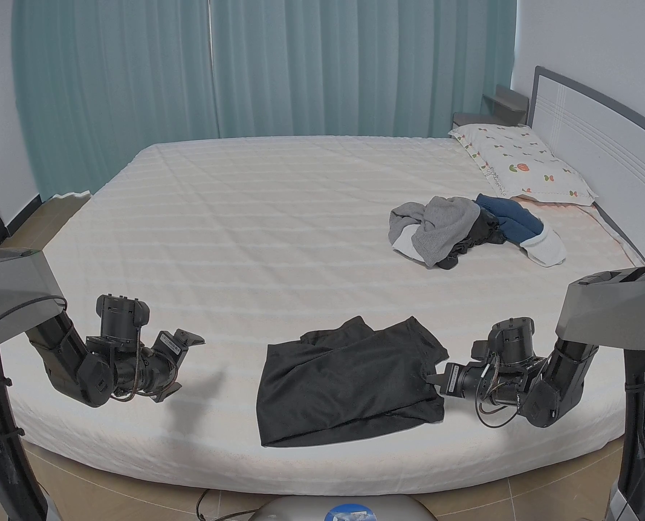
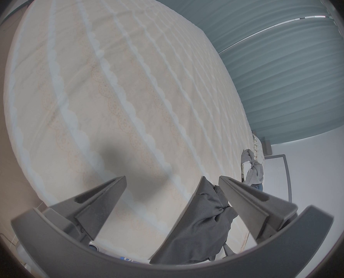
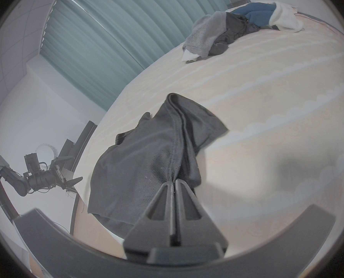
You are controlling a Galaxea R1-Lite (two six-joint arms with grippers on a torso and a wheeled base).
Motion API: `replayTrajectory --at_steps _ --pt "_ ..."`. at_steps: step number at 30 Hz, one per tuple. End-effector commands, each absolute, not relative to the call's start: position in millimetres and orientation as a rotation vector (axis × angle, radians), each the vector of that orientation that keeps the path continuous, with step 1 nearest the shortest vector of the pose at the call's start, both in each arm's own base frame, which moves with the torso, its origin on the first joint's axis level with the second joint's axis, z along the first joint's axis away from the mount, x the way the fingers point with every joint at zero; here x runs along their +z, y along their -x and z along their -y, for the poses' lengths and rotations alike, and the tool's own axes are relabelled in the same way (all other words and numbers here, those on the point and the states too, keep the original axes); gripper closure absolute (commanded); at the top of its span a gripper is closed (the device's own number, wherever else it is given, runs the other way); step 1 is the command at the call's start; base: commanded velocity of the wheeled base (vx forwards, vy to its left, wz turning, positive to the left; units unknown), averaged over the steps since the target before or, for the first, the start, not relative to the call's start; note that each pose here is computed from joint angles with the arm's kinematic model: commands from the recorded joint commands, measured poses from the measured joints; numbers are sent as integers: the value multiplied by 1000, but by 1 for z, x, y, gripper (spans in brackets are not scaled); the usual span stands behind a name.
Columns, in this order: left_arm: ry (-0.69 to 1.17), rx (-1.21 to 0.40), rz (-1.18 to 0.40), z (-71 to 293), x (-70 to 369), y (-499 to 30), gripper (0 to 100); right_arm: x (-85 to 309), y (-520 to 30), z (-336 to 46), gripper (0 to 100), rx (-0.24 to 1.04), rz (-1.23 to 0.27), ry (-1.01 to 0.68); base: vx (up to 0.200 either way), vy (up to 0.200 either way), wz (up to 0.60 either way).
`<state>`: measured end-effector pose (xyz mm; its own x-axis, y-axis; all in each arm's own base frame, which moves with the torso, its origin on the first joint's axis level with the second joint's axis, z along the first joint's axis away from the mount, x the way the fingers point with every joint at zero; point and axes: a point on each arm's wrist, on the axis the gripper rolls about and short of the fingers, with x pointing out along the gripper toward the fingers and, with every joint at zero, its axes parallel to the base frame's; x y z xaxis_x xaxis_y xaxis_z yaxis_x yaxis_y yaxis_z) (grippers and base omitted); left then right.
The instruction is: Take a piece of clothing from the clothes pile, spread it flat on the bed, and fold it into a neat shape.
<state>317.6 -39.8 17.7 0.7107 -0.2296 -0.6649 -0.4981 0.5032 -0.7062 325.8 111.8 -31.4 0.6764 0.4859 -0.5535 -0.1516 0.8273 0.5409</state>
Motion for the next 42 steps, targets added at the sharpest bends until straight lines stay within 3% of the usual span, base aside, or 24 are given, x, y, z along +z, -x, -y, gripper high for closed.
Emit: replayTrajectory --at_steps 1,7,22,23,28,35,42 --pt "1057 187 -804 40 16 -318 0 -30 -318 -103 100 355 -762 -487 0 0 0" --pt "1054 187 -806 41 15 -318 0 -11 -300 -91 100 359 -757 -497 0 0 0" --pt "1055 196 -797 41 15 -320 0 -20 -277 -78 100 367 -836 -442 0 0 0" --pt "1056 198 -798 41 15 -320 0 -21 -276 -79 0 371 -840 -440 0 0 0" --pt "1061 197 -792 40 16 -321 0 -13 -281 -80 0 383 -800 -441 0 0 0" --pt "1051 198 -799 40 14 -320 0 13 -320 -84 0 392 -630 -482 200 0 0" --pt "1045 198 -807 41 12 -319 0 -6 -348 -108 0 389 -668 -471 57 0 0"
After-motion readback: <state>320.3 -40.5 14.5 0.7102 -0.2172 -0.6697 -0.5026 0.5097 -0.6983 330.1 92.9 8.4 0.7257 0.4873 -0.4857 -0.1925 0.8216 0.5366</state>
